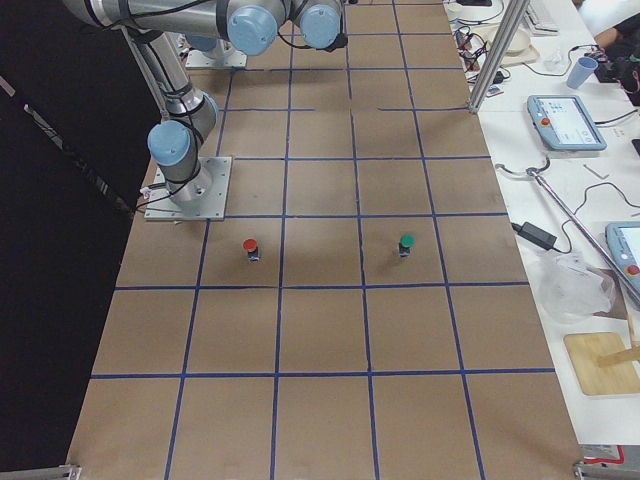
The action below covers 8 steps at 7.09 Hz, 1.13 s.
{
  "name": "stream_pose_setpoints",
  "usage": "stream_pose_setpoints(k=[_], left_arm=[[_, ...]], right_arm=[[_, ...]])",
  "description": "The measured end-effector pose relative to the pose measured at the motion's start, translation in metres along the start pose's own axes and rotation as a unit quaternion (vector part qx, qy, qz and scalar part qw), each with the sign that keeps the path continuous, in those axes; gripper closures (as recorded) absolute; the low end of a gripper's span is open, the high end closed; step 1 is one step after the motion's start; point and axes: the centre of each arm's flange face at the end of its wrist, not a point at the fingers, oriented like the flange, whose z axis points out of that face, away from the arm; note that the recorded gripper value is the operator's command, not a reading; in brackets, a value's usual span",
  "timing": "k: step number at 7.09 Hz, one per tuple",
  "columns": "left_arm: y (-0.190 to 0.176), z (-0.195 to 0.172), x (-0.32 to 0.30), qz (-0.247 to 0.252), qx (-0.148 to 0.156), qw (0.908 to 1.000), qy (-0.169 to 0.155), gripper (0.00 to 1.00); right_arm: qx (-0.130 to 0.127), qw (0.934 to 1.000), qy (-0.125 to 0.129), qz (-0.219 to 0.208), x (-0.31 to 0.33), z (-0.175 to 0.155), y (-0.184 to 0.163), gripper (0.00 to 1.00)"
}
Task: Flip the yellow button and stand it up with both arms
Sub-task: 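Close the right gripper on the yellow cap while the left gripper holds the body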
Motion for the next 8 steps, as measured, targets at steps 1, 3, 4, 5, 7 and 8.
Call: stream_pose_setpoints(k=[1, 3, 4, 5, 7, 8], left_arm=[[-0.0003, 0.0000, -0.0001, 0.000, 0.000, 1.0000, 0.000, 0.96], [-0.0006, 0.0000, -0.0002, 0.000, 0.001, 1.0000, 0.000, 0.96], [-0.0007, 0.0000, -0.0002, 0.000, 0.001, 1.0000, 0.000, 0.96], [-0.0007, 0.0000, -0.0004, 0.000, 0.002, 1.0000, -0.001, 0.96], [-0.0007, 0.0000, -0.0009, -0.001, 0.006, 1.0000, -0.002, 0.95], [-0.0007, 0.0001, -0.0009, -0.001, 0.007, 1.0000, -0.002, 0.91]], right_arm=[[-0.003, 1.0000, 0.004, 0.001, 0.0011, 0.0050, 0.0001, 0.00], [-0.005, 0.9999, 0.008, 0.004, 0.0032, 0.0089, 0.0004, 0.16], [-0.004, 0.9999, 0.008, 0.005, 0.0034, 0.0090, 0.0011, 0.38], [-0.005, 1.0000, 0.008, 0.004, 0.0030, 0.0090, 0.0016, 0.60], [-0.005, 1.0000, 0.007, 0.004, 0.0016, 0.0086, 0.0012, 0.74], [-0.005, 1.0000, 0.006, 0.004, 0.0010, 0.0082, 0.0007, 0.77]])
